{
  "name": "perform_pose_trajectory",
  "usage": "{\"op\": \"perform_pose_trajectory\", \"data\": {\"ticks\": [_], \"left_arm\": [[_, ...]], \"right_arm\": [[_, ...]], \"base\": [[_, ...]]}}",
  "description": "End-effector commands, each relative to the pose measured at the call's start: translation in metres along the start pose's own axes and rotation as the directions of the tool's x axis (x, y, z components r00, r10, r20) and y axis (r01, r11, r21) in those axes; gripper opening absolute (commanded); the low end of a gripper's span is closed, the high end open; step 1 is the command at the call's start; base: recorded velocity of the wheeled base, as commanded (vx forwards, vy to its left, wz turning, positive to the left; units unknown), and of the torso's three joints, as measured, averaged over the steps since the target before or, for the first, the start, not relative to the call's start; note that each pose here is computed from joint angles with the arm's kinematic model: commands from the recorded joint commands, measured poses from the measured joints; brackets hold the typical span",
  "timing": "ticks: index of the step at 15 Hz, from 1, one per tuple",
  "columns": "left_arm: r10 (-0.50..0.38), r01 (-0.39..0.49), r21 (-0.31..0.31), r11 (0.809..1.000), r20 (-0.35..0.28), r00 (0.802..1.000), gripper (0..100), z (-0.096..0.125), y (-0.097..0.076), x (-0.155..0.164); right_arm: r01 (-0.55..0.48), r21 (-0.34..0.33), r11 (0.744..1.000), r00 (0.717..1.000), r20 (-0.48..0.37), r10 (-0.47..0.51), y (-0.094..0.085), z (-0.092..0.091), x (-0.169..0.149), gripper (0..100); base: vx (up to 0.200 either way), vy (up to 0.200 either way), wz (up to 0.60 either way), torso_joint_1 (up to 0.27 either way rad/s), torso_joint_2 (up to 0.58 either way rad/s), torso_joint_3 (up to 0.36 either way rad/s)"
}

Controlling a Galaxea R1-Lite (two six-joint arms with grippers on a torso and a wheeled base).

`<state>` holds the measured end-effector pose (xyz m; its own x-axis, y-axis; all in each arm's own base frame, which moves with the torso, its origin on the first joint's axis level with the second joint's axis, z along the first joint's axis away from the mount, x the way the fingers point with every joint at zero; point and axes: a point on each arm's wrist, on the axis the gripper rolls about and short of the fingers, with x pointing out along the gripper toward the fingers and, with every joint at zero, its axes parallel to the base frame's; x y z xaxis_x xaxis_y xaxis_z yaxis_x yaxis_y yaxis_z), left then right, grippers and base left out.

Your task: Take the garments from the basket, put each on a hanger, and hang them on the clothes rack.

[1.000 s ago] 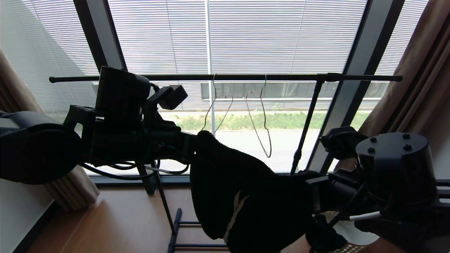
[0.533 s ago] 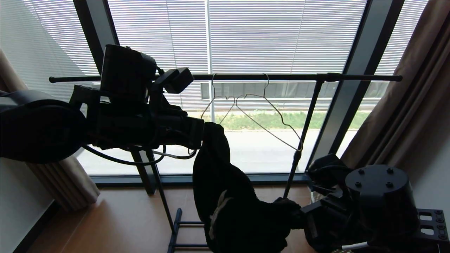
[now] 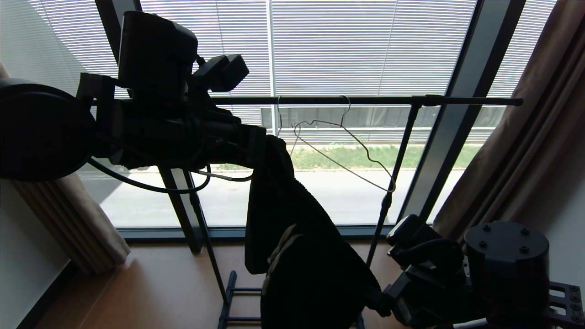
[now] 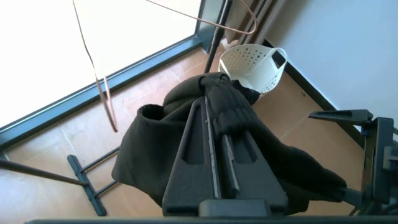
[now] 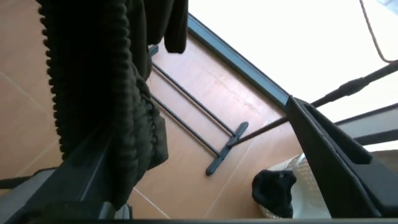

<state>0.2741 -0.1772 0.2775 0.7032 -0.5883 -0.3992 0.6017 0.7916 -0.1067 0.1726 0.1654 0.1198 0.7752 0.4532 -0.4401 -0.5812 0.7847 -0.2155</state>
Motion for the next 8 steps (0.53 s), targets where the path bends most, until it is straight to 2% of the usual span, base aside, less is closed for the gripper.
{"op": "perform_pose_trajectory", "data": {"ticks": [1, 3, 6, 8], "left_arm": [[0.004, -0.004, 0.000, 1.000, -0.005, 1.000, 0, -0.001, 0.000, 0.000], [0.015, -0.015, -0.003, 1.000, -0.024, 1.000, 0, -0.007, 0.001, 0.002], [0.024, -0.024, -0.002, 1.000, -0.031, 0.999, 0, -0.009, 0.000, 0.004], [0.010, -0.009, 0.007, 1.000, -0.042, 0.999, 0, -0.012, -0.006, 0.005]], "right_arm": [[-0.009, -0.005, 1.000, 1.000, 0.015, 0.009, 0.000, 0.000, 0.004, 100], [-0.009, -0.009, 1.000, 0.996, 0.094, 0.010, -0.006, 0.008, 0.004, 100], [-0.027, -0.005, 1.000, 0.987, 0.157, 0.027, -0.013, 0.019, -0.001, 100], [-0.033, -0.005, 0.999, 0.979, 0.203, 0.034, -0.011, 0.034, 0.002, 100]], "base": [[0.000, 0.000, 0.00, 0.000, 0.00, 0.000], [0.000, 0.000, 0.00, 0.000, 0.00, 0.000], [0.000, 0.000, 0.00, 0.000, 0.00, 0.000], [0.000, 0.000, 0.00, 0.000, 0.00, 0.000]]}}
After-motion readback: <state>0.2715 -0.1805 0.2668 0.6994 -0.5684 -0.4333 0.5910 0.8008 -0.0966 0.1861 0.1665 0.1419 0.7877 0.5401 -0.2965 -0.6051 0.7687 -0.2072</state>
